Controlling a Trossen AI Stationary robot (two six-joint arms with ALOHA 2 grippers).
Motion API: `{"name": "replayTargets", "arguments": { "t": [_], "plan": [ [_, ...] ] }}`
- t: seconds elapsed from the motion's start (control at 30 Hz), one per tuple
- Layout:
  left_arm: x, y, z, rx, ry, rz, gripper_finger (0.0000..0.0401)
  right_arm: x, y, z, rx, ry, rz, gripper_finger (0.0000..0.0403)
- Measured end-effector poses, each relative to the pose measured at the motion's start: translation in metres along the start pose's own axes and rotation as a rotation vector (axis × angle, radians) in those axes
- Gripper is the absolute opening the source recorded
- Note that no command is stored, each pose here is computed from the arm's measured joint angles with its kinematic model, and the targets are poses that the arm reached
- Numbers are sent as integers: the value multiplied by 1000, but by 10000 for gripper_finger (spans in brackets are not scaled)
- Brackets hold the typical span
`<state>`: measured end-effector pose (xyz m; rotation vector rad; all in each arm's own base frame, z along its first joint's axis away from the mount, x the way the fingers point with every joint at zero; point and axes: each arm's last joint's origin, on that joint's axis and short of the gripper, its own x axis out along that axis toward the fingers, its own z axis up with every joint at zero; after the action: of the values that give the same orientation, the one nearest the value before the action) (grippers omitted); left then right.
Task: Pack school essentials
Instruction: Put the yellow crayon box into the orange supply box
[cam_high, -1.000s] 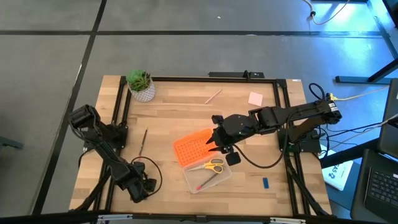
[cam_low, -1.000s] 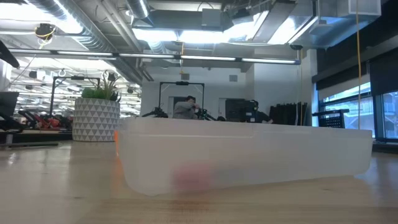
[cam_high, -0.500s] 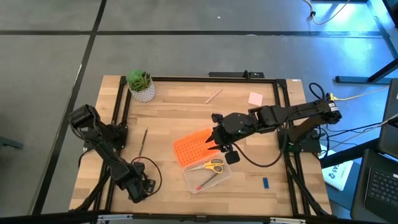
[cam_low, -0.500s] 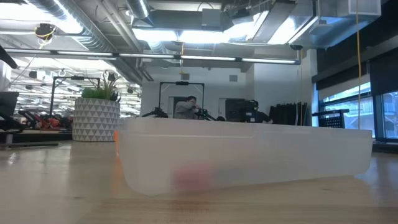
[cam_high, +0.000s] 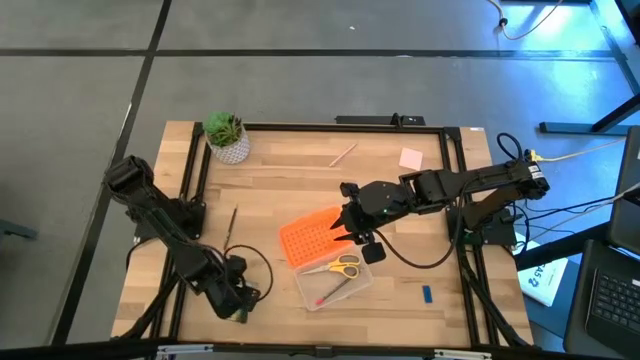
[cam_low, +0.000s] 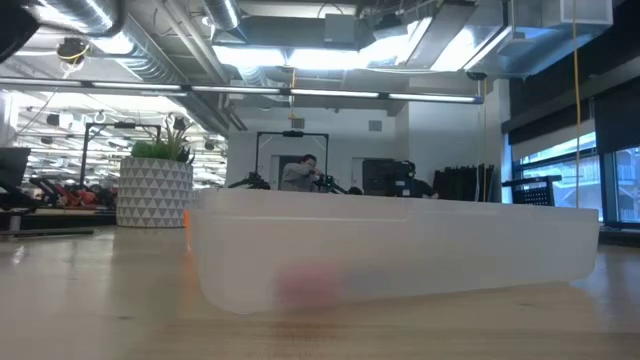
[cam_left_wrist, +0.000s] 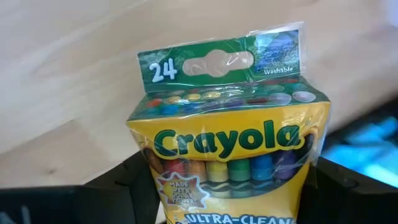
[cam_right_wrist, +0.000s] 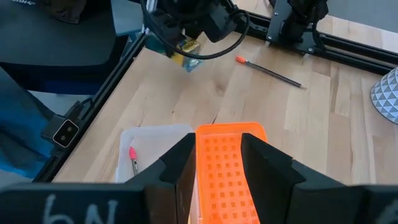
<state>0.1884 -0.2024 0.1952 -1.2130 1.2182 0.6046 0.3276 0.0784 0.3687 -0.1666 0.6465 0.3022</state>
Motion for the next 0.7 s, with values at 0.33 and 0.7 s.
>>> {"name": "replayTargets", "arguments": {
  "t": [0.33,0.7],
  "plan": [
    [-30,-42,29,338,-40,-141,260,0,0,1,0,-10,-1,129],
    [-44,-65,71,601,-139,-177,258,-18,-1,-10,164,96,-4,129]
  ]
}}
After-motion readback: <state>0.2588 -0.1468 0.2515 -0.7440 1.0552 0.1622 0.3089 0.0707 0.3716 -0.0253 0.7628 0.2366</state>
